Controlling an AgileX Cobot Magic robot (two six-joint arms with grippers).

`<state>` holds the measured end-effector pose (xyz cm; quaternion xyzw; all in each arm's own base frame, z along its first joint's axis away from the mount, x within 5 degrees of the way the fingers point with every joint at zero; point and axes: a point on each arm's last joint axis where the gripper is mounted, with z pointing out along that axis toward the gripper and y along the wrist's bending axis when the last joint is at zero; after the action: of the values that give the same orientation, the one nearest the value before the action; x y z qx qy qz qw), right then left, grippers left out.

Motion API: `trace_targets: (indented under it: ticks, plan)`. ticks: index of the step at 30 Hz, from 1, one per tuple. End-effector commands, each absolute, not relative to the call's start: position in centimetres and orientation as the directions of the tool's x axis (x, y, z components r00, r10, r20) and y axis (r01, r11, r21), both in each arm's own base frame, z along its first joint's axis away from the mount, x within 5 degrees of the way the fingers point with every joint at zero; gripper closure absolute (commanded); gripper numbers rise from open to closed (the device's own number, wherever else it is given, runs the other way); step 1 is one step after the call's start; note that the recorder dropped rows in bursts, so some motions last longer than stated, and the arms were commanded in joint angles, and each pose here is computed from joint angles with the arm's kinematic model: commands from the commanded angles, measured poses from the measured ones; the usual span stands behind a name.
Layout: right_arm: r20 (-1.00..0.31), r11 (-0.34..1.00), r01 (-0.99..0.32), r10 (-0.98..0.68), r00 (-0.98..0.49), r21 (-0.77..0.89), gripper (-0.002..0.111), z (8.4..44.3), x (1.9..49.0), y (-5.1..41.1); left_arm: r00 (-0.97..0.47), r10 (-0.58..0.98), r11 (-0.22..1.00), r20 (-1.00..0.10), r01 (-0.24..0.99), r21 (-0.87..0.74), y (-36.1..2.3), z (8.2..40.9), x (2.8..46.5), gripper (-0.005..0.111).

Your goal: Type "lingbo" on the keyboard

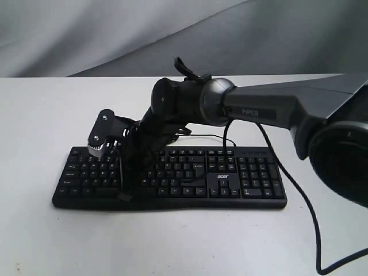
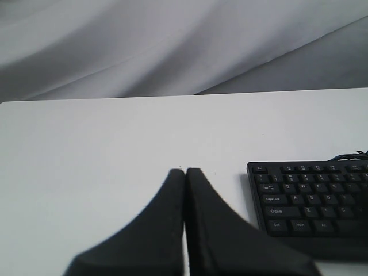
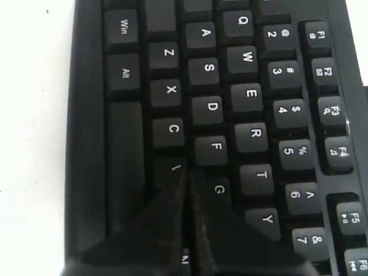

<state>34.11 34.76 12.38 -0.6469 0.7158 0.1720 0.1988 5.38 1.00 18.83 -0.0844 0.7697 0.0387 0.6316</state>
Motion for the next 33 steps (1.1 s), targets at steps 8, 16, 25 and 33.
trace_targets:
  ticks: [8, 16, 25, 33]
  plan:
    - [-0.511, 0.095, -0.995, -0.856, -0.078, -0.007, 0.108, 12.4, 34.0, 34.8, -0.183, -0.093, 0.982, -0.979, -0.180, -0.059, 1.0, 18.7, 5.4, 0.106]
    - [-0.513, 0.110, -0.990, -0.857, -0.051, -0.085, 0.108, 15.5, 34.6, 33.9, -0.183, -0.093, 0.982, -0.979, -0.180, -0.059, 1.0, 18.7, 5.4, 0.106]
    - [-0.499, 0.188, -0.979, -0.858, -0.125, -0.077, 0.108, 15.3, 37.3, 30.6, -0.183, -0.093, 0.982, -0.979, -0.180, -0.059, 1.0, 18.7, 5.4, 0.106]
    - [-0.483, 0.227, -0.972, -0.859, -0.167, -0.067, 0.108, 15.2, 37.9, 29.8, -0.183, -0.093, 0.982, -0.979, -0.180, -0.059, 1.0, 18.7, 5.4, 0.106]
